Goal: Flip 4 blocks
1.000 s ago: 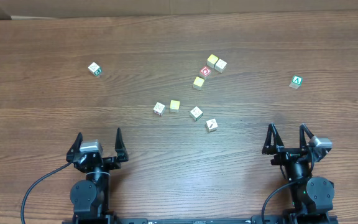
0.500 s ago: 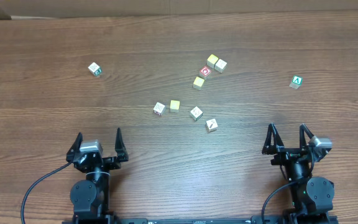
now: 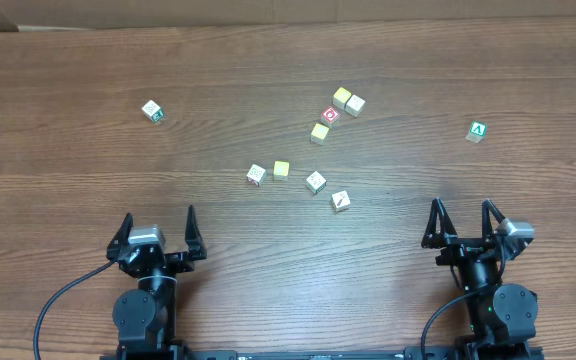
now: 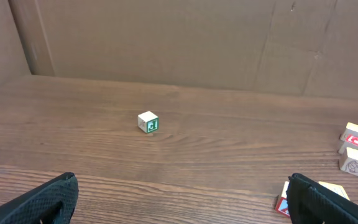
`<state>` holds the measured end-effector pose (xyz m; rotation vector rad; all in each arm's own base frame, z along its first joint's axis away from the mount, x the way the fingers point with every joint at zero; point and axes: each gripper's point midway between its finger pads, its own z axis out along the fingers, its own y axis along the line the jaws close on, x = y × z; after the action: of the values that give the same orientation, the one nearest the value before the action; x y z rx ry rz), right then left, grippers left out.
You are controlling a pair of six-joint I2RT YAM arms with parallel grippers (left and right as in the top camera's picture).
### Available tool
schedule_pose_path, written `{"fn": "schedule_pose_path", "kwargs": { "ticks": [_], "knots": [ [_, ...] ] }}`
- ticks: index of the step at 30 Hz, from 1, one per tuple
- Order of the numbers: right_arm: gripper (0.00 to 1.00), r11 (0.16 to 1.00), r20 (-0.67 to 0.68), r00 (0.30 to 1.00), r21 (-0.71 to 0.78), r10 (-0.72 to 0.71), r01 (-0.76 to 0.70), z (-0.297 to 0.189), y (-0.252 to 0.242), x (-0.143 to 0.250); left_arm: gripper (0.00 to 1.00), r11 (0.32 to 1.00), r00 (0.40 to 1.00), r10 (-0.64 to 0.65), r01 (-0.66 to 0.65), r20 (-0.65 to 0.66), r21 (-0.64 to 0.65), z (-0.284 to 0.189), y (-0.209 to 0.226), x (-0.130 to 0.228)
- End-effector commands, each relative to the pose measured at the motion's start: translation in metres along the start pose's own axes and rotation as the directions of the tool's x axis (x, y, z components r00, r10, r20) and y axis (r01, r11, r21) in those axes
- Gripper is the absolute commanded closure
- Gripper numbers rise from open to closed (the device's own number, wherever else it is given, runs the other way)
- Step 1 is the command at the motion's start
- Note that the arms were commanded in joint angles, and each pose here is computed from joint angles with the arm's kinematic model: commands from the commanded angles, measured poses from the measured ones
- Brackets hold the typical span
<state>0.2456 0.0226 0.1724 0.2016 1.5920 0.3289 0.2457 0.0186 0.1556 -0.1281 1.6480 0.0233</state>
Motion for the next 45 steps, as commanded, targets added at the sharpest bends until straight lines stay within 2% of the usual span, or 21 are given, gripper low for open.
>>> {"fn": "schedule_pose_path", "kwargs": {
  "ticks": [1,31,37,45],
  "knots": [
    [0.0,1.0,-0.001,1.0,-0.012,-0.01,0.01,0.0,0.002,0.003,0.0,1.0,1.0,0.021,-0.021,0.009,-0.009,0.0,0.002,-0.001],
    [0.0,1.0,0.011,1.0,-0.016,-0.01,0.01,0.0,0.002,0.0,0.0,1.0,1.0,-0.004,0.004,0.01,0.0,0.0,0.001,-0.002],
    [0.0,0.999,0.084,0.996,-0.045,-0.003,0.007,-0.001,0.01,-0.019,0.0,0.99,1.0,-0.026,0.027,-0.007,0.137,-0.002,-0.023,0.001],
    [0.0,0.985,0.015,1.0,-0.17,-0.008,0.011,-0.005,0.037,-0.023,0.0,0.975,0.996,-0.022,0.04,-0.087,0.217,0.0,-0.039,-0.003]
  ]
}}
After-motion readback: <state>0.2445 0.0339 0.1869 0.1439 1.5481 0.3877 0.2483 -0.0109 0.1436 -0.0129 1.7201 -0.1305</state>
